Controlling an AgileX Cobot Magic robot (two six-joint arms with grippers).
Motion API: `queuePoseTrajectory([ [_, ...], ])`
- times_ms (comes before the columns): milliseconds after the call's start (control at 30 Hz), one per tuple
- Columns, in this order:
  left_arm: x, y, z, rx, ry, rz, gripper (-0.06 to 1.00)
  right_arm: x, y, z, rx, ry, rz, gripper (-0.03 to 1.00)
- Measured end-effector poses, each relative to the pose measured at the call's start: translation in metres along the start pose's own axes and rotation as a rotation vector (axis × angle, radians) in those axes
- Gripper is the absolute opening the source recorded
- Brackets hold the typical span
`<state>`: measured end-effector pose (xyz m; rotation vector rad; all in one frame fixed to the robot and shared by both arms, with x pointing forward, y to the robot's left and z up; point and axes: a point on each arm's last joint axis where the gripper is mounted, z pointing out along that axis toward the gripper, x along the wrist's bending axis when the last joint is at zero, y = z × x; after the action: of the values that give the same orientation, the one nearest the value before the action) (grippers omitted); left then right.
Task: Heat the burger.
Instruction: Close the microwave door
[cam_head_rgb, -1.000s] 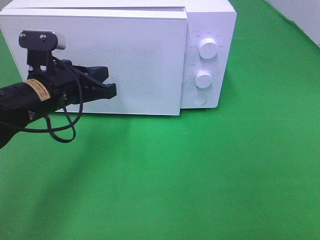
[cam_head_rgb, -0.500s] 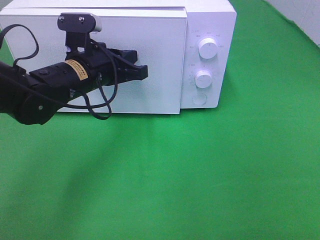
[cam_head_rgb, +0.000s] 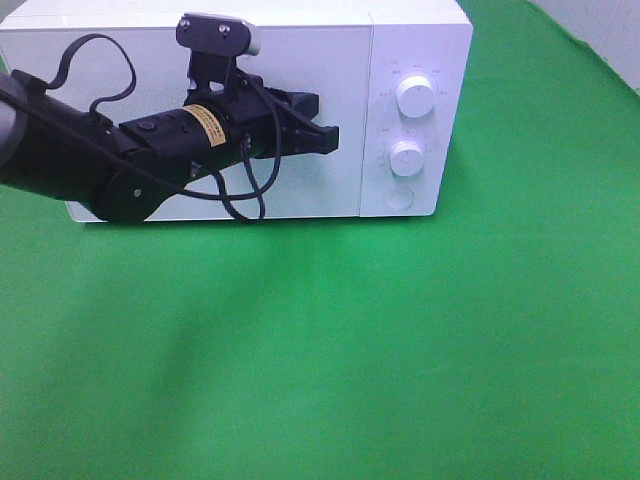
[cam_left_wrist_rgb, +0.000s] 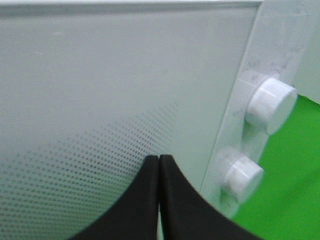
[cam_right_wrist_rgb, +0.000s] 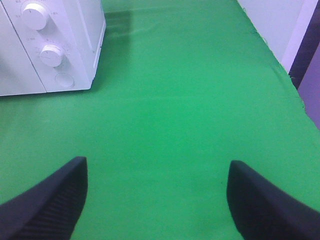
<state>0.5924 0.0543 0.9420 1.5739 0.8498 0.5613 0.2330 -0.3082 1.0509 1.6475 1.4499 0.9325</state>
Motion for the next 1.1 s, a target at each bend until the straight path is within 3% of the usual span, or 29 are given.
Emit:
queuePoseTrajectory([
  [133, -0.004, 0.002, 0.011, -0.014, -0.032, 0.033, 0.0, 0.0, 0.0, 0.0, 0.0, 0.0, 0.0, 0.75],
  [500, -0.005, 0.007, 0.006, -0.011, -0.03, 0.036, 0.0, 0.0, 0.0, 0.0, 0.0, 0.0, 0.0, 0.75],
  [800, 0.002, 0.013, -0.023, 0.097, 0.05, -0.031, 0.0, 0.0, 0.0, 0.0, 0.0, 0.0, 0.0, 0.75],
  [967, -0.005, 0.01, -0.034, 0.121, 0.041, -0.034, 0.0, 0.0, 0.0, 0.0, 0.0, 0.0, 0.0, 0.75],
  [1067, -0.013, 0.007, -0.04, 0.163, 0.03, -0.03, 0.0, 0.0, 0.0, 0.0, 0.0, 0.0, 0.0, 0.75],
  [1100, -0.019, 0.003, -0.042, 0.218, 0.025, -0.025, 0.04, 0.0, 0.0, 0.0, 0.0, 0.0, 0.0, 0.75],
])
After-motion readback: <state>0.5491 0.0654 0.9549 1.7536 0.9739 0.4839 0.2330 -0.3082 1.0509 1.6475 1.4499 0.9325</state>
